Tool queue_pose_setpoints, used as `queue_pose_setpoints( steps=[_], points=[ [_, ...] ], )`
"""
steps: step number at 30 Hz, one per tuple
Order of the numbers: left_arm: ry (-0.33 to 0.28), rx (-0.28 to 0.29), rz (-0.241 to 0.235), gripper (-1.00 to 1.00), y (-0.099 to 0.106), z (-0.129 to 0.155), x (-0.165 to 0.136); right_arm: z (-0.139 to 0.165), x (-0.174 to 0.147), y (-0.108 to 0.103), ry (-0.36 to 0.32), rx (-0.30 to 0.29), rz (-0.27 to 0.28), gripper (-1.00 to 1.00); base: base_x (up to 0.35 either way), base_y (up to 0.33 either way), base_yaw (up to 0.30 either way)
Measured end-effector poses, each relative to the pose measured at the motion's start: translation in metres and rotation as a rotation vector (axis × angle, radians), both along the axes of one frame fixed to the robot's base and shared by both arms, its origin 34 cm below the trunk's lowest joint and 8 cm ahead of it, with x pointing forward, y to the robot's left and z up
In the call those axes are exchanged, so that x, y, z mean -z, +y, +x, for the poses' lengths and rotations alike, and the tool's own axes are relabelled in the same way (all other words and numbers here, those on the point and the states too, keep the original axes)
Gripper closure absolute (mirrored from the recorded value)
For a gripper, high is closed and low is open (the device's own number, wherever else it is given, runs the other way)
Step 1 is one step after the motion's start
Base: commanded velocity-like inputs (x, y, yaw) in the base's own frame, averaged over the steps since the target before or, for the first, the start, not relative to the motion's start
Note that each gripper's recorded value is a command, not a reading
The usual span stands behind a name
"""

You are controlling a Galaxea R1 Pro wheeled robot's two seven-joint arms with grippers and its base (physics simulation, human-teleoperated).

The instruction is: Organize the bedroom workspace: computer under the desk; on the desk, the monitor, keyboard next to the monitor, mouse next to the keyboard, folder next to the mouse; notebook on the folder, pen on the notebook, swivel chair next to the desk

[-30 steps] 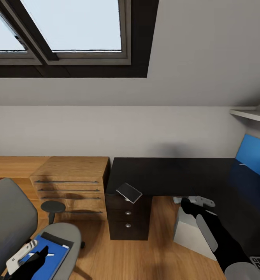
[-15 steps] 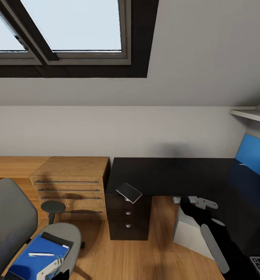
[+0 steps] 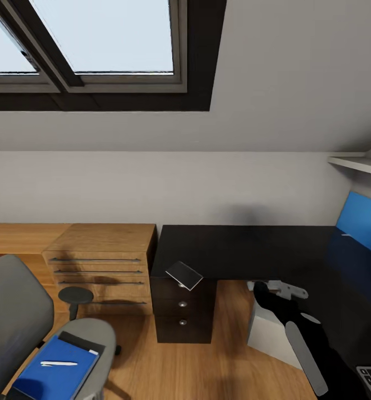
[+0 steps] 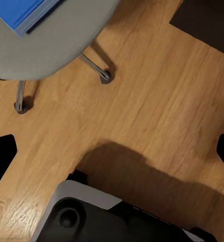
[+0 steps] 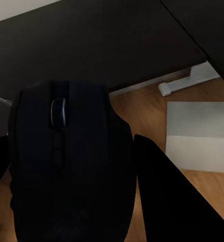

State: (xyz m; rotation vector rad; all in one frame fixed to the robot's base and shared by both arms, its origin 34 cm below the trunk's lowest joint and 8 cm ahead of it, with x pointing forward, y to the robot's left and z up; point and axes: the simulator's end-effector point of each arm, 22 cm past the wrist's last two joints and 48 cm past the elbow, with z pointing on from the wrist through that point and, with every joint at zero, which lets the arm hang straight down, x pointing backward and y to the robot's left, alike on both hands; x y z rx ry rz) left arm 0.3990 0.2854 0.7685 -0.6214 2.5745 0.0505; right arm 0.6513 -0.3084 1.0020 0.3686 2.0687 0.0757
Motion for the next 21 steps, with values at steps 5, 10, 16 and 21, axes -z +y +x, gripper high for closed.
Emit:
queue_pose_setpoints(
  steps=[5,10,16,21],
  points=[
    [-0.025,-0.002,0.018,-1.0,-0.003,-0.002,0.009,0.002,-0.006,0.001,-0.015,-0.002,0.003,1.0,0.0,0.0,0.0],
    [-0.019,0.02,0.016,-1.0,-0.012,-0.006,0.014,-0.003,-0.001,0.004,0.008,0.072,0.005,1.0,0.0,0.0,0.0],
    [-0.025,0.03,0.028,-1.0,-0.019,-0.014,0.026,-0.023,-0.006,-0.019,0.06,0.283,-0.081,1.0,0.0,0.0,0.0],
    [0.019,0.043,0.022,-1.0,-0.025,-0.031,0.04,-0.021,-0.009,-0.011,0.05,0.27,-0.083,1.0,0.0,0.0,-0.143]
  ],
)
